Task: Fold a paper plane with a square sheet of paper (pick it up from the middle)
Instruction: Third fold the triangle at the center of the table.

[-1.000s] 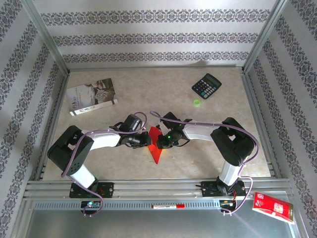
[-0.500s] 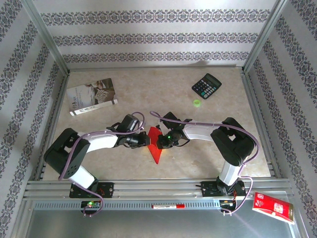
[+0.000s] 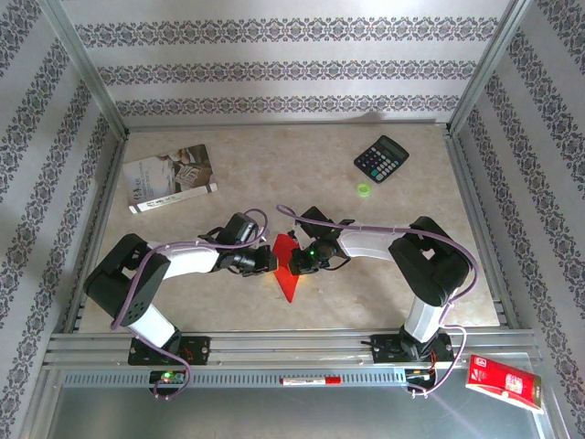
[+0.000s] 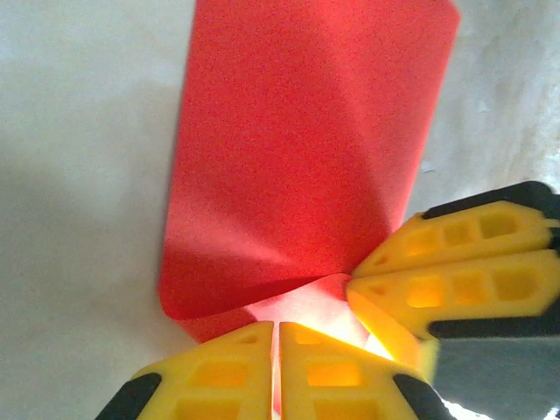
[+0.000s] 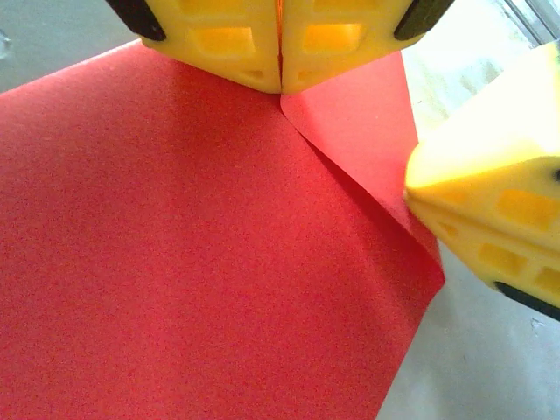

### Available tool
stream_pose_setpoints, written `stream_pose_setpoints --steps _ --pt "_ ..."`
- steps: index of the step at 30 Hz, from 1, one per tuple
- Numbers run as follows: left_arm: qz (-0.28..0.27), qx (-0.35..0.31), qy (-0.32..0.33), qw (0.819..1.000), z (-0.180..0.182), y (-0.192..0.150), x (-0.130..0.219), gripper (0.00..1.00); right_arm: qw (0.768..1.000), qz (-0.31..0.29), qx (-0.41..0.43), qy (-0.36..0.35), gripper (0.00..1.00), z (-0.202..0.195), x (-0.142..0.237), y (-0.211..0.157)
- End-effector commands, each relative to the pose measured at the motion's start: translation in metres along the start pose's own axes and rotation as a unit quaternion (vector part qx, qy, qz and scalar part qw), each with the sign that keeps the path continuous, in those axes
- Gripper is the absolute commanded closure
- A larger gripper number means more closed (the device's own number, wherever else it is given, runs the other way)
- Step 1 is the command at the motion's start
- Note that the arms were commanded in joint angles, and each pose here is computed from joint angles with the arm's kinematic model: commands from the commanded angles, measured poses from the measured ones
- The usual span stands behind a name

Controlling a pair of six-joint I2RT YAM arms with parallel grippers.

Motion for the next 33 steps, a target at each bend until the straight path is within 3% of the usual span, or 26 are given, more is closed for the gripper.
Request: stream_pose_setpoints --steps 1,11,19,24,33 --pt "0.008 -0.013 -0.010 1.000 -0.005 0.000 -0.006 0.90 0.997 0.052 -0.022 -0.059 0.92 -0.034 -0.016 -0.030" --pt "0.020 -0.002 0.036 0.999 0.017 -0.008 -0.011 0.94 0.998 0.039 -0.002 -0.045 0.88 -0.023 -0.003 -0.020" --pt "0.035 0.015 0.053 0.998 0.033 -0.023 -0.014 0.97 0.999 0.003 0.021 -0.049 0.78 -0.011 0.040 -0.002" --pt "0.035 0.023 0.055 0.998 0.036 -0.027 -0.015 0.98 0.999 -0.033 0.011 -0.034 0.77 0.001 0.063 -0.013" --pt "0.034 0.022 0.053 0.998 0.033 -0.025 -0.014 0.98 0.997 -0.039 -0.007 0.061 0.84 0.054 0.023 -0.046"
Point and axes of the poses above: each hand's point on the last joint's axis, 136 mm out from that joint toward the fingers, its own x axis back along the fingers, its own z axis along the line the jaws close on, y = z × x, the point moved 2 cm from there along x, back along the fingers, and after that the axes turned 4 degrees about -x, right-handed, at the moved point
